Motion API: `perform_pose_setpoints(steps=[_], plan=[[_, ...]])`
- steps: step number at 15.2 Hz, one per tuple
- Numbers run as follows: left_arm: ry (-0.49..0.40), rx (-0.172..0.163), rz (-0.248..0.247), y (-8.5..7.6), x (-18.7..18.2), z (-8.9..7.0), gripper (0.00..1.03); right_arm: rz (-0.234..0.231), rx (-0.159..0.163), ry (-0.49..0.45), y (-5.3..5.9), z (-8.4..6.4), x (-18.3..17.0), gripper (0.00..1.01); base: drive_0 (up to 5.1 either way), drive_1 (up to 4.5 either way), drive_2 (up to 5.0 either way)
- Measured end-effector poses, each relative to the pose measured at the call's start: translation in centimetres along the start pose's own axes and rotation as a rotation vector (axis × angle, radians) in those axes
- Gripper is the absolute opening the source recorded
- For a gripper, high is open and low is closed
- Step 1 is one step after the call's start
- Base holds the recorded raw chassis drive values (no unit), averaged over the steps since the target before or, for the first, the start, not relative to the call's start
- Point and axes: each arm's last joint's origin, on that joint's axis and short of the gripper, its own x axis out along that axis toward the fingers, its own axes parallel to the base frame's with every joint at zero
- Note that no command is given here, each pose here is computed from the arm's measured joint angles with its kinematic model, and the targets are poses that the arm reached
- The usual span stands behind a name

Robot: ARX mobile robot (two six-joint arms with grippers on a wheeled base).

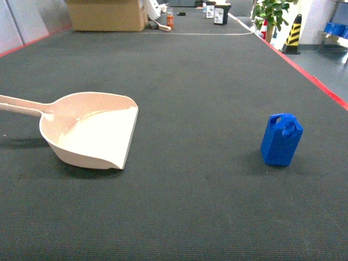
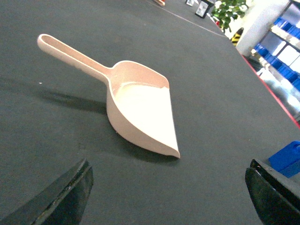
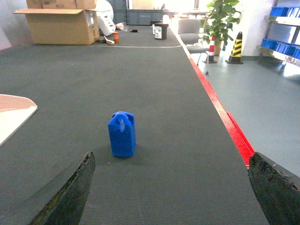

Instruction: Place part in tray to right shelf

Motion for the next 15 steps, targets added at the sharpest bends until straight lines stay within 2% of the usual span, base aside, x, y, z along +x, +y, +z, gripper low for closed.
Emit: perform_pose_setpoints(steps=[2,4,7,9,10,13,15], plan=[[0.036,-0.207,-0.025,1.5,3.7,0.8,0.98,0.0,0.0,-0.001,0.0,0.0,0.0,0.98,0.0,0.0,0.0],[0.021,-0.391,0.008,3.3,7.6,1.6,0.98,0.0,0.0,0.0,0.0,0.0,0.0,0.98,0.0,0.0,0.0],[0.046,-0.575,0.035,5.4,12.9,0.9,0.98,0.0,0.0,0.0,0.0,0.0,0.0,0.98,0.0,0.0,0.0],[0.022,-0.666,0.046,6.6,16.3,0.8,0.98,0.0,0.0,0.0,0.0,0.0,0.0,0.98,0.0,0.0,0.0],[0.022,-0.696,0.061,7.1,17.6,0.5,0.98,0.0,0.0,0.0,0.0,0.0,0.0,0.98,0.0,0.0,0.0],[0.005,-0.77,0.084,8.7,20.7,0.2,0.98,0.0,0.0,0.0,0.0,0.0,0.0,0.98,0.0,0.0,0.0],[-0.018,-0.796,0.094,9.6,22.5,0.6,0.98,0.0,0.0,0.0,0.0,0.0,0.0,0.98,0.0,0.0,0.0]])
